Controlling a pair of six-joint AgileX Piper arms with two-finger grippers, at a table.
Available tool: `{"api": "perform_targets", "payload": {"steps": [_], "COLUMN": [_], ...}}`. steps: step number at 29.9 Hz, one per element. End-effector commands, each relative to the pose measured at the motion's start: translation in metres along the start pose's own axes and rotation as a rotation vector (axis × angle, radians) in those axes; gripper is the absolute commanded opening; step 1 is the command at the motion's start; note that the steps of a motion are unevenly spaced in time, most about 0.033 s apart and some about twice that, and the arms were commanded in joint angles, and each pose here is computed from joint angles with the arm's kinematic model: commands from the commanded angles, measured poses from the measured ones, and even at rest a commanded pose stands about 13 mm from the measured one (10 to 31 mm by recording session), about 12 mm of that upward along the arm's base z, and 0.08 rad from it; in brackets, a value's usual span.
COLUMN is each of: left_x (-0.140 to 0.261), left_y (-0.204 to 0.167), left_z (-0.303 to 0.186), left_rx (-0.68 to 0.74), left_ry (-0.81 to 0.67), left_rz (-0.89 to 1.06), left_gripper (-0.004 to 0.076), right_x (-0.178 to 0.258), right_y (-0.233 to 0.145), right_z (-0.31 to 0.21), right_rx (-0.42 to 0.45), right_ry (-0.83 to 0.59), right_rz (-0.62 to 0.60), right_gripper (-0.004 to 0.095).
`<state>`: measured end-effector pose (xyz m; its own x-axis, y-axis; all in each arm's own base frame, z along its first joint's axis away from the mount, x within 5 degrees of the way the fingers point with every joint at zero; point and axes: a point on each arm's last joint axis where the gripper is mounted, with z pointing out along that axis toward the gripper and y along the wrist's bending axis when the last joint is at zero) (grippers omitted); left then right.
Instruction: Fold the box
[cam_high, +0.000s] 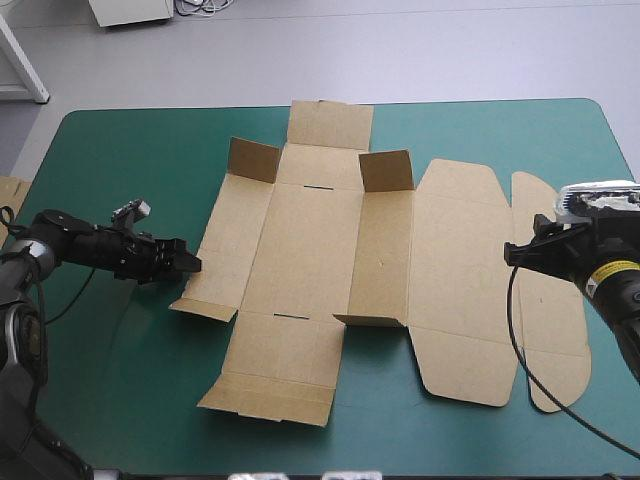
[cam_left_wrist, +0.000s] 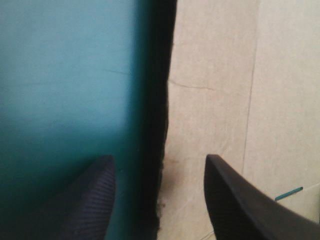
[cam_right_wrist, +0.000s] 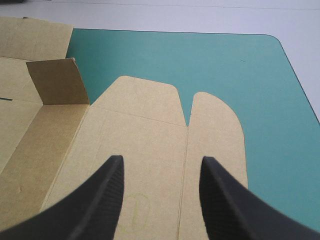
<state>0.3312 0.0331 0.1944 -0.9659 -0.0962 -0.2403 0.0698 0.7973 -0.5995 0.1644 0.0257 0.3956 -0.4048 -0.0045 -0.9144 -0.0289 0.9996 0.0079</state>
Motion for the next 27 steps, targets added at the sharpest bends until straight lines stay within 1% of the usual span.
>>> {"api": "perform_targets", "payload": {"steps": [1,5,9,14,18,19,20,21,25,27], "left_x": [-0.005,-0.003,-0.001,0.006,0.005,0.004,0.004,0.003,0.002,0.002], "left_y": [-0.013,-0.017,-0.019,-0.028,-0.033,-0.034,-0.036,-0.037,-0.047,-0.053], "left_z": [0.006,0.014,0.016,0.015,0.019,0.02,0.021,0.022,0.032,0.036], "left_rx": [0.052,0.111,0.141,0.233,0.231,0.224,0.229,0.225,0.207,0.209], "left_ry": [-0.007,0.029,0.06,0.133,0.131,0.124,0.12,0.113,0.113,0.122], "left_rz": [0.032,0.04,0.04,0.05,0.06,0.059,0.059,0.06,0.098,0.136], "left_gripper": [0.0402,0.0402,0.0402,0.0402,0.0401,0.0387,0.0366,0.0329,0.0115,0.0022], "right_x": [-0.016,-0.016,-0.016,-0.017,-0.017,-0.017,-0.017,-0.017,-0.016,-0.016], "right_y": [0.0,0.0,0.0,0.0,0.0,0.0,0.0,0.0,0.0,0.0], "right_z": [-0.007,-0.007,-0.007,-0.007,-0.007,-0.007,-0.007,-0.007,-0.007,-0.007], "right_rx": [-0.014,-0.014,-0.012,-0.012,-0.012,-0.012,-0.012,-0.012,-0.011,-0.011], "right_ry": [-0.1,-0.101,-0.102,-0.107,-0.107,-0.107,-0.107,-0.105,-0.103,-0.103], "right_rz": [-0.003,-0.003,-0.007,-0.008,-0.01,-0.01,-0.01,-0.012,-0.015,-0.015], "right_gripper": [0.0452,0.0452,0.045,0.0446,0.0446,0.0446,0.0446,0.0446,0.0442,0.0441]}}
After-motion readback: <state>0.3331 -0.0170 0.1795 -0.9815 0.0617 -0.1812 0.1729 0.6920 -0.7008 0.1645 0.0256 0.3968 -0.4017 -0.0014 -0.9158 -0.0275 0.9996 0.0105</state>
